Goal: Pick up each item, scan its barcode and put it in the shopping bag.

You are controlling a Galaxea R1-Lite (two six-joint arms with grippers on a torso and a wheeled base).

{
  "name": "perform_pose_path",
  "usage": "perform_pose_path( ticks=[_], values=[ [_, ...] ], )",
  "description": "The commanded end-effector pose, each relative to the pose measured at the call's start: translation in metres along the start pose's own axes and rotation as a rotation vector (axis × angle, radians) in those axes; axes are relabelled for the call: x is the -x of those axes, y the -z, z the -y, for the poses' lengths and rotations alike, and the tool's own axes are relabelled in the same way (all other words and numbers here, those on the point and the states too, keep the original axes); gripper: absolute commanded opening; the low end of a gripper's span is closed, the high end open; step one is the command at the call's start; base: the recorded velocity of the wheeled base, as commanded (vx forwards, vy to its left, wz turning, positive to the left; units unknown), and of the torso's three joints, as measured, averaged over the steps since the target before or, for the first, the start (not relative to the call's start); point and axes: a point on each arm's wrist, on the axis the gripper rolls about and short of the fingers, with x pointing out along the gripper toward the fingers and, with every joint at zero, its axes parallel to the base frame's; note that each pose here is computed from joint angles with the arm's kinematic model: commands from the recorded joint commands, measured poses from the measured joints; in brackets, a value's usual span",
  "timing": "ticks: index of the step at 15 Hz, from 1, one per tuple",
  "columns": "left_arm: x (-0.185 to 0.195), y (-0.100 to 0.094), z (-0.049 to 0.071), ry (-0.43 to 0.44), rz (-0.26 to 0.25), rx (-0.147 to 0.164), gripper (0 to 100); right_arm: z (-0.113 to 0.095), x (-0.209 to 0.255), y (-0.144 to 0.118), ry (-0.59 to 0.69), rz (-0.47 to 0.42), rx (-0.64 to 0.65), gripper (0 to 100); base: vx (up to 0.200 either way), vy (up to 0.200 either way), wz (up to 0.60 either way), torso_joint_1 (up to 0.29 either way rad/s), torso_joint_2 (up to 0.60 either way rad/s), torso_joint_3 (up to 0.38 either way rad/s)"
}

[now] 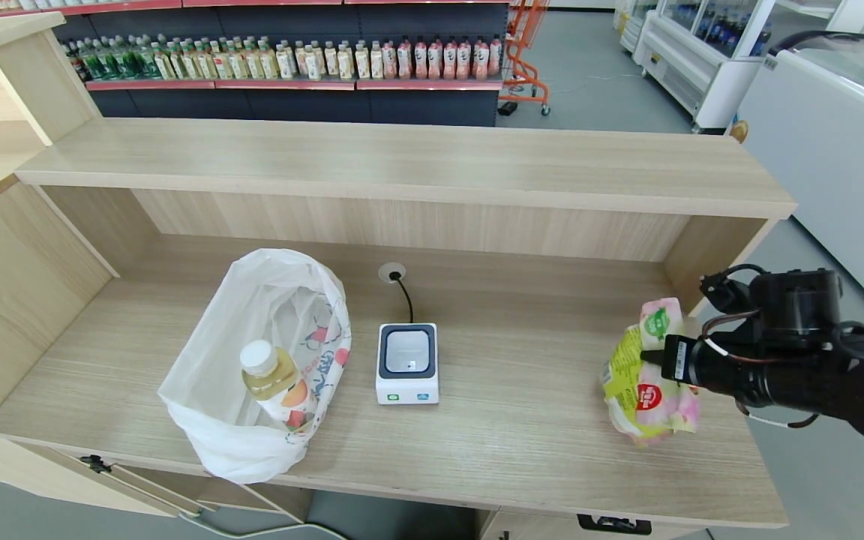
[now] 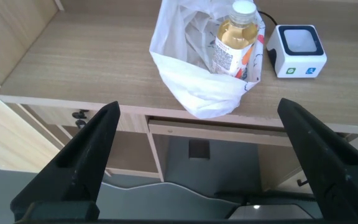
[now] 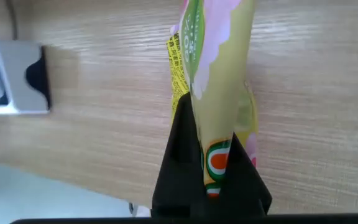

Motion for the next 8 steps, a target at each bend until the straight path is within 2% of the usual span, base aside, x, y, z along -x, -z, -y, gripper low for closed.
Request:
perform_pose_path(
  ticks=[1,2,4,5,8],
  values=[
    [0.0,0.0,0.0,0.0,0.0,0.0,100,-0.003,0.031,-0.006,-0.118,0.073,0.101,0,0.0,0.0,0.0,0.0,0.0,0.0],
    [0.0,0.0,0.0,0.0,0.0,0.0,100,-0.005,0.046,-0.012,-0.275,0.107,0.234,0,0.0,0.0,0.0,0.0,0.0,0.0],
    [0.0,0.0,0.0,0.0,0.0,0.0,100,-0.006,0.06,-0.016,-0.442,0.146,0.369,0,0.0,0.0,0.0,0.0,0.0,0.0],
    [0.0,0.0,0.0,0.0,0.0,0.0,100,-0.008,0.07,-0.017,-0.593,0.177,0.47,0,0.0,0.0,0.0,0.0,0.0,0.0],
    [0.0,0.0,0.0,0.0,0.0,0.0,100,-0.018,0.086,-0.019,-0.821,0.21,0.548,0,0.0,0.0,0.0,0.0,0.0,0.0]
  ],
)
